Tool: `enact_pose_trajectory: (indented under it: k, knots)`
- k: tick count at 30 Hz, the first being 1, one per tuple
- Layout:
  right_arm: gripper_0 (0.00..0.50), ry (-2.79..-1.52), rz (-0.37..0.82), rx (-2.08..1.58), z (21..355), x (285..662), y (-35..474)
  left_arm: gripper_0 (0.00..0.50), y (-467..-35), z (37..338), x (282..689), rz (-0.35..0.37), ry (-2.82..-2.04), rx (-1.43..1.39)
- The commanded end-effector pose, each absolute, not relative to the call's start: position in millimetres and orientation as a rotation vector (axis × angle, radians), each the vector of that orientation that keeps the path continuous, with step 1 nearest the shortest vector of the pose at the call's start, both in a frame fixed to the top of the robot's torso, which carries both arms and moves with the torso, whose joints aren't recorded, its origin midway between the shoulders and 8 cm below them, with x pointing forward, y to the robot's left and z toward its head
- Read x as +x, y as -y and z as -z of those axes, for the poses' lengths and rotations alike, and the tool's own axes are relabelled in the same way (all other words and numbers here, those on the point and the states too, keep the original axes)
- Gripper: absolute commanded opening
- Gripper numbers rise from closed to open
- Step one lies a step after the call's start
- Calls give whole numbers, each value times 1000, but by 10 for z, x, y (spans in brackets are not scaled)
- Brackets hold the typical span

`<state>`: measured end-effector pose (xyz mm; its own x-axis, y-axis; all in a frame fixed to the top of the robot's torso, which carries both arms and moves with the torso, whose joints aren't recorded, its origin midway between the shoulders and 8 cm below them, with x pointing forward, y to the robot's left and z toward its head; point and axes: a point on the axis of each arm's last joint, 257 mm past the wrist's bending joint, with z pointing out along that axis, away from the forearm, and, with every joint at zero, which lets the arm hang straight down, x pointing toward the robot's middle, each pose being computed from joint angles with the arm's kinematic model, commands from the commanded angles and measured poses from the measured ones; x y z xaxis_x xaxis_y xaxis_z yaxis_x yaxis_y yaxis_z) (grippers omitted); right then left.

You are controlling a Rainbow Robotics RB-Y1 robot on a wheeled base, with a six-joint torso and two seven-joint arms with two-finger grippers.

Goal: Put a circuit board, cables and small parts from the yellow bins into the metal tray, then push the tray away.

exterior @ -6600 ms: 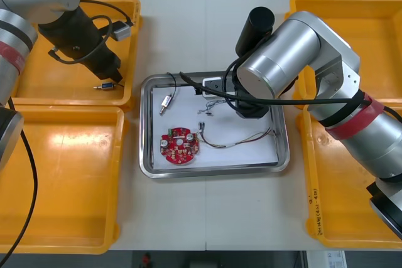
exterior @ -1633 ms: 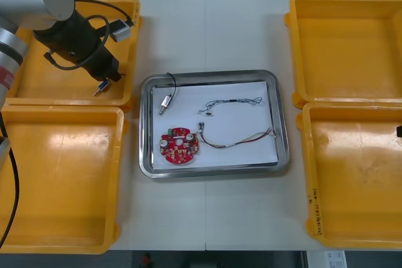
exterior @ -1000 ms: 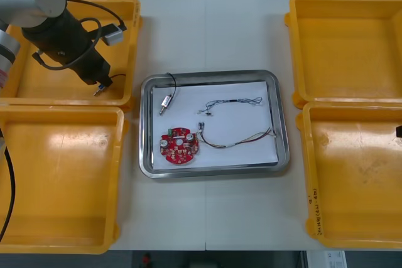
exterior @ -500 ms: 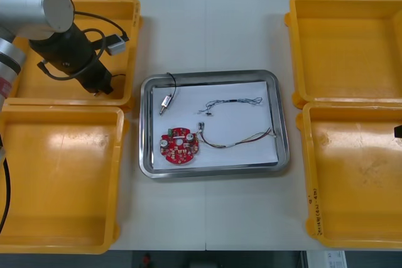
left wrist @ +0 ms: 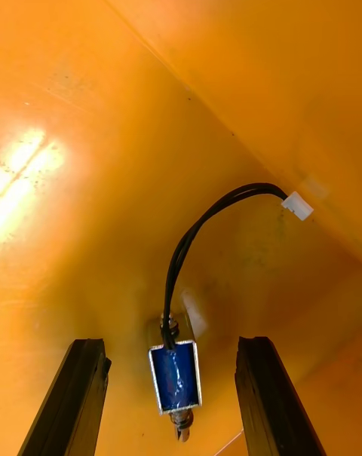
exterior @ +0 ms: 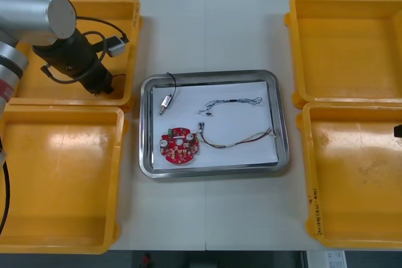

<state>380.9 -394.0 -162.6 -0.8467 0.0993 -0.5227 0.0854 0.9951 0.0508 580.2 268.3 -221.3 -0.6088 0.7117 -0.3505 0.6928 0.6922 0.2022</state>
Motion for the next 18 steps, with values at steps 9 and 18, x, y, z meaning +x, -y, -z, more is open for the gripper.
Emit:
enact_pose_trajectory:
  k: [9,18]
  knots:
    - [500,-2576,-1,207,1550,3749,4107,0,-2965,2246,5815,-93,-2552,976]
    - [500,-2576,-5,210,1551,3753,4093,0,-2978,2233,5818,-93,-2552,971]
